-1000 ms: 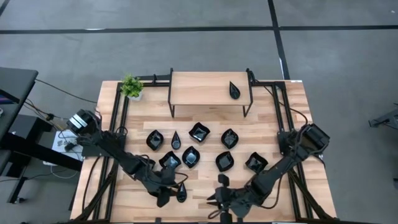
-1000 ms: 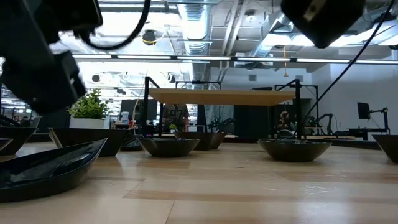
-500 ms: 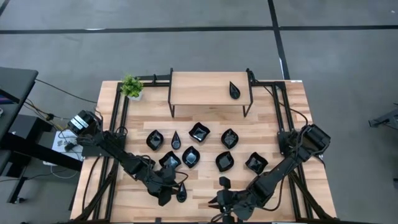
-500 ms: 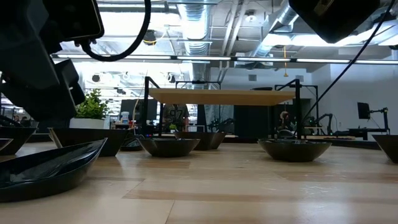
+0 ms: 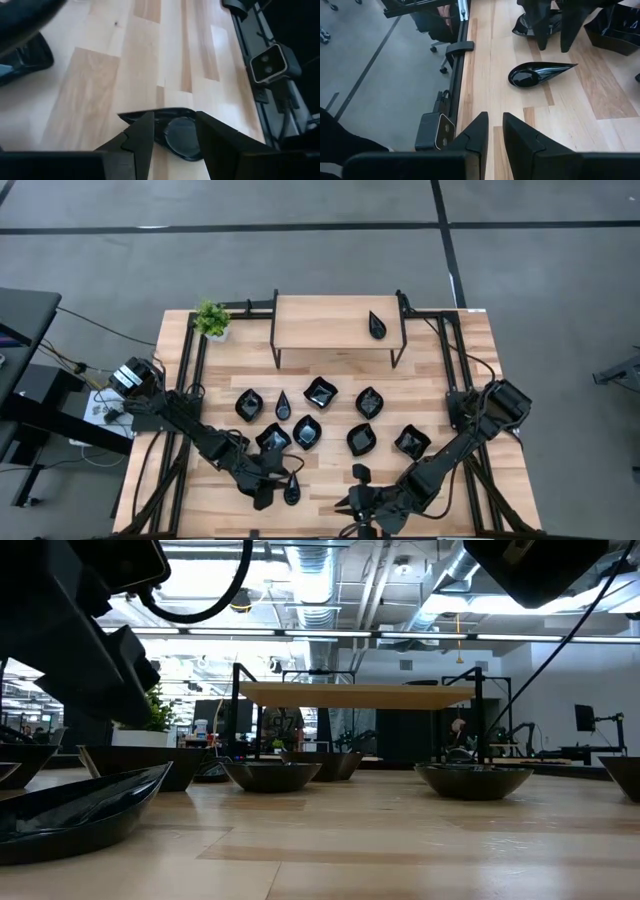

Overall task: Pick & Place Mini shaped plates
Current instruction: Stack the black drop shaped plate on top of the black drop shaped plate on the shelf

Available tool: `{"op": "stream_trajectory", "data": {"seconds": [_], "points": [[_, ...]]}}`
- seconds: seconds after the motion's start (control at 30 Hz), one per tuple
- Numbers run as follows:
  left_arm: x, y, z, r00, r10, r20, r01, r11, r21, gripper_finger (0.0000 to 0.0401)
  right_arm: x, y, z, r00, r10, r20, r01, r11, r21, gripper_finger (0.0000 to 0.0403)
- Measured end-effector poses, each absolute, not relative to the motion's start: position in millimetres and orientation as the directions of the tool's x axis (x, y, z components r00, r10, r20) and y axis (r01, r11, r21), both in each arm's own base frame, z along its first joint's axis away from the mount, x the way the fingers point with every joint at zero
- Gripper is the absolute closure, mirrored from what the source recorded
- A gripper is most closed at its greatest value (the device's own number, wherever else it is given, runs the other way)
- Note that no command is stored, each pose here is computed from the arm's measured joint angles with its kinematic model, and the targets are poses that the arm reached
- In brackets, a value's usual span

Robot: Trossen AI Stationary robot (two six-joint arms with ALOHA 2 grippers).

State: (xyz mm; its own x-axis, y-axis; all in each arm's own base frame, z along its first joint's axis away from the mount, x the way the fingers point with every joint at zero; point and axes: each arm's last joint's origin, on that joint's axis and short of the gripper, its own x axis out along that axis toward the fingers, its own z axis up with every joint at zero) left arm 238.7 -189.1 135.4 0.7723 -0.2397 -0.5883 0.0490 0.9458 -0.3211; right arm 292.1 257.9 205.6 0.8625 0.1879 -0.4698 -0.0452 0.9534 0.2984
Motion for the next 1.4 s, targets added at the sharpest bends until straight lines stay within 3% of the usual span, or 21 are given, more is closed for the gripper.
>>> {"op": "stream_trajectory", "data": {"seconds": [0.5, 0.83, 0.97, 1.13, 1.23, 1.4], "points": [[238.9, -187.0, 134.9, 0.793, -0.178, -0.582, 0.002, 0.957, -0.290, 0.0256, 292.0, 257.7, 205.3, 0.861, 0.187, -0.473, -0.046, 0.955, 0.294, 0.0350], [242.2, -189.1, 145.2, 0.818, -0.244, -0.520, 0.009, 0.910, -0.413, 0.0256, 292.0, 257.7, 205.3, 0.861, 0.187, -0.473, -0.046, 0.955, 0.294, 0.0350], [247.4, -178.7, 163.7, 0.814, -0.320, -0.485, 0.033, 0.859, -0.510, 0.0256, 292.0, 257.8, 205.3, 0.861, 0.187, -0.473, -0.046, 0.955, 0.294, 0.0350], [254.1, -178.4, 219.5, 0.788, -0.456, -0.414, 0.219, 0.835, -0.504, 0.0256, 292.6, 257.0, 205.2, 0.860, 0.187, -0.474, -0.045, 0.954, 0.296, 0.0350], [256.6, -177.6, 254.7, 0.751, -0.425, -0.505, 0.242, 0.889, -0.389, 0.0256, 293.4, 256.0, 205.0, 0.860, 0.184, -0.476, -0.041, 0.955, 0.294, 0.0350], [257.4, -172.7, 280.3, 0.768, -0.228, -0.598, 0.115, 0.968, -0.221, 0.0256, 293.6, 255.4, 204.7, 0.858, 0.185, -0.480, -0.041, 0.955, 0.295, 0.0350]]}}
